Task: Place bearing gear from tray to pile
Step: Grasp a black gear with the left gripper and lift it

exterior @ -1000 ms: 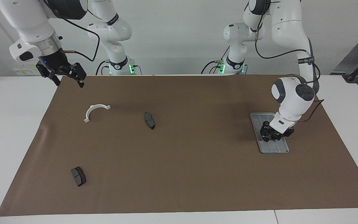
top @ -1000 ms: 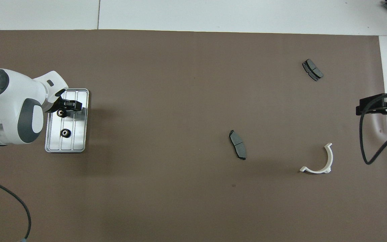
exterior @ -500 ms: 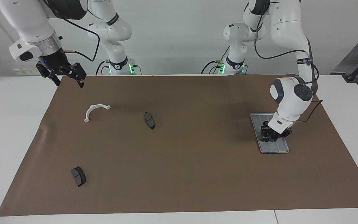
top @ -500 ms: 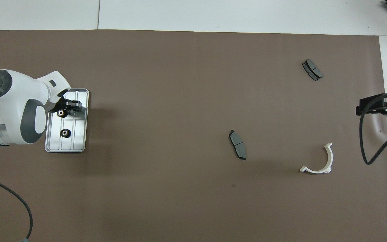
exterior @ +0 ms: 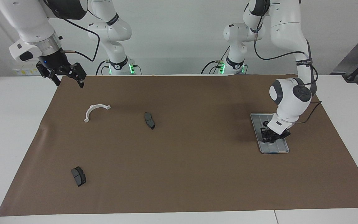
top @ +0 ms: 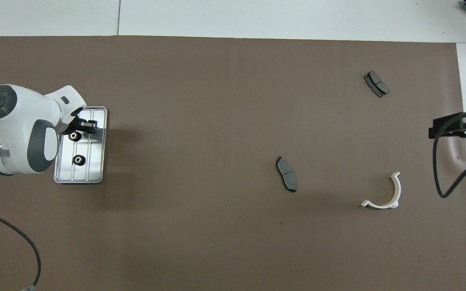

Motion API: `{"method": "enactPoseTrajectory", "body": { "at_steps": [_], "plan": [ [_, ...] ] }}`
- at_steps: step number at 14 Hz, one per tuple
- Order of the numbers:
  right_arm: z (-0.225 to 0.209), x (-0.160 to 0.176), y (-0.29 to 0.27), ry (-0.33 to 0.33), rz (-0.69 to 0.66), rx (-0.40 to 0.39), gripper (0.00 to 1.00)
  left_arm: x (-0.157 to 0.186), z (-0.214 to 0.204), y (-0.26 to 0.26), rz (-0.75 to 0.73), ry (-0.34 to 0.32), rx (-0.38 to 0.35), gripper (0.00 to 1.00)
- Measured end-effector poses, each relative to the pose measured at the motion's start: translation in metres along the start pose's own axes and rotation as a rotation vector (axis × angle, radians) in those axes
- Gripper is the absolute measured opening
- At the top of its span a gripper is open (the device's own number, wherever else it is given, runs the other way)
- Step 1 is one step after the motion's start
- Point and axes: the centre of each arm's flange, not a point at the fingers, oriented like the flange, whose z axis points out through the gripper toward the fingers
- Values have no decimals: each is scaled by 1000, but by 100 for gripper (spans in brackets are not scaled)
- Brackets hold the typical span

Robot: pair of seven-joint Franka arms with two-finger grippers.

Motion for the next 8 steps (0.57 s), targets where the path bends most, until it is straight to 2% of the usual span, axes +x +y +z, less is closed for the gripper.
{"method": "enactPoseTrajectory", "body": {
  "at_steps": [1,2,8],
  "plan": [
    [0,0,0,0,0,0,100,0,0,0,0,0,-1,33],
    [0,0,0,0,0,0,100,0,0,1,0,1,-2,26],
    [0,0,0,0,0,0,100,1,-2,0,-1,2,-2,25]
  ]
}}
